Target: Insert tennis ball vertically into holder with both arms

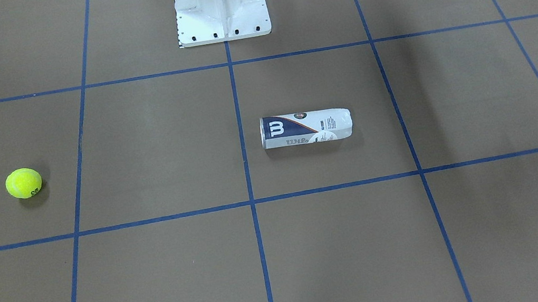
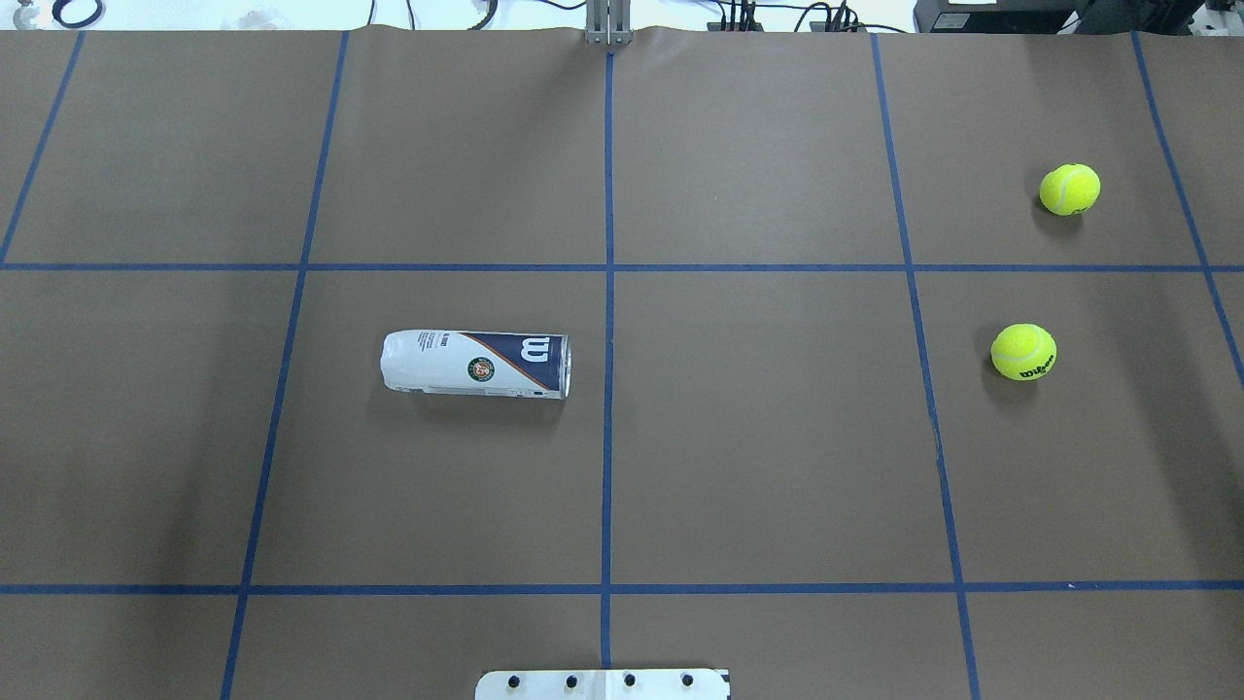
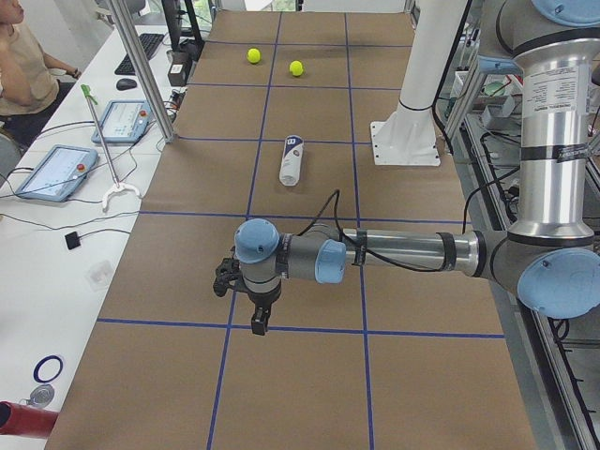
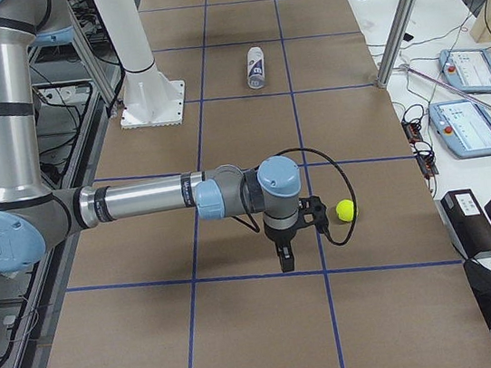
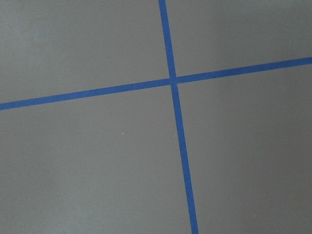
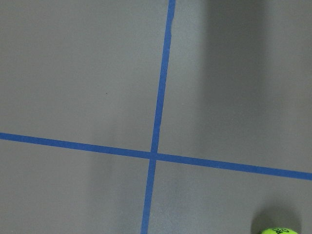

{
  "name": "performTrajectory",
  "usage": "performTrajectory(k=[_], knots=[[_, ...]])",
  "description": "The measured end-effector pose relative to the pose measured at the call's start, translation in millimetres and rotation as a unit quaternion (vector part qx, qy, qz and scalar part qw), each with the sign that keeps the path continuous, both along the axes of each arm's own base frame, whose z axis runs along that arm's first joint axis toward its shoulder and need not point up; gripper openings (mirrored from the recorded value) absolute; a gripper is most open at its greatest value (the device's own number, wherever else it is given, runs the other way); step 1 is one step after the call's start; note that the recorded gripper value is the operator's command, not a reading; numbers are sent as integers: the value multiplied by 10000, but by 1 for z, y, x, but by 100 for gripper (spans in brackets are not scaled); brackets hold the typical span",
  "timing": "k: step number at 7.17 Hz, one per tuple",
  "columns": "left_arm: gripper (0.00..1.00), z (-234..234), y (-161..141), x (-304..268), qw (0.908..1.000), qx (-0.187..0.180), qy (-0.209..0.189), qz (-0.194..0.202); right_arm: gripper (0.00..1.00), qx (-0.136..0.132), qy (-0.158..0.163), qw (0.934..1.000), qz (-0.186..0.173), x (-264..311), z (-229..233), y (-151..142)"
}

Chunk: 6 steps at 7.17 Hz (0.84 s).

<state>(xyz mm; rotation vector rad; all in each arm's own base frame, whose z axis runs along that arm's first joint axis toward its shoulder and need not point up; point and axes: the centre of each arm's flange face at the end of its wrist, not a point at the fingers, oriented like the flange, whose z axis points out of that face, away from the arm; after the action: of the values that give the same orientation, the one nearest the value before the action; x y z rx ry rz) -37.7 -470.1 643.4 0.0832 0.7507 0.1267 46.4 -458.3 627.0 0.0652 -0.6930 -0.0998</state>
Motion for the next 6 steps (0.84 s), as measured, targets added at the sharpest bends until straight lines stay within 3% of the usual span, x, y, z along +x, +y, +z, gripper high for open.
performTrajectory(k=[3, 6], knots=[[100, -7, -1, 0, 10000, 68, 3, 10, 100, 61, 14, 10000, 12, 0, -6, -6], [100, -14, -4, 0, 9999, 167, 5, 7, 100, 292, 35, 9996, 4, -4, -28, -31]])
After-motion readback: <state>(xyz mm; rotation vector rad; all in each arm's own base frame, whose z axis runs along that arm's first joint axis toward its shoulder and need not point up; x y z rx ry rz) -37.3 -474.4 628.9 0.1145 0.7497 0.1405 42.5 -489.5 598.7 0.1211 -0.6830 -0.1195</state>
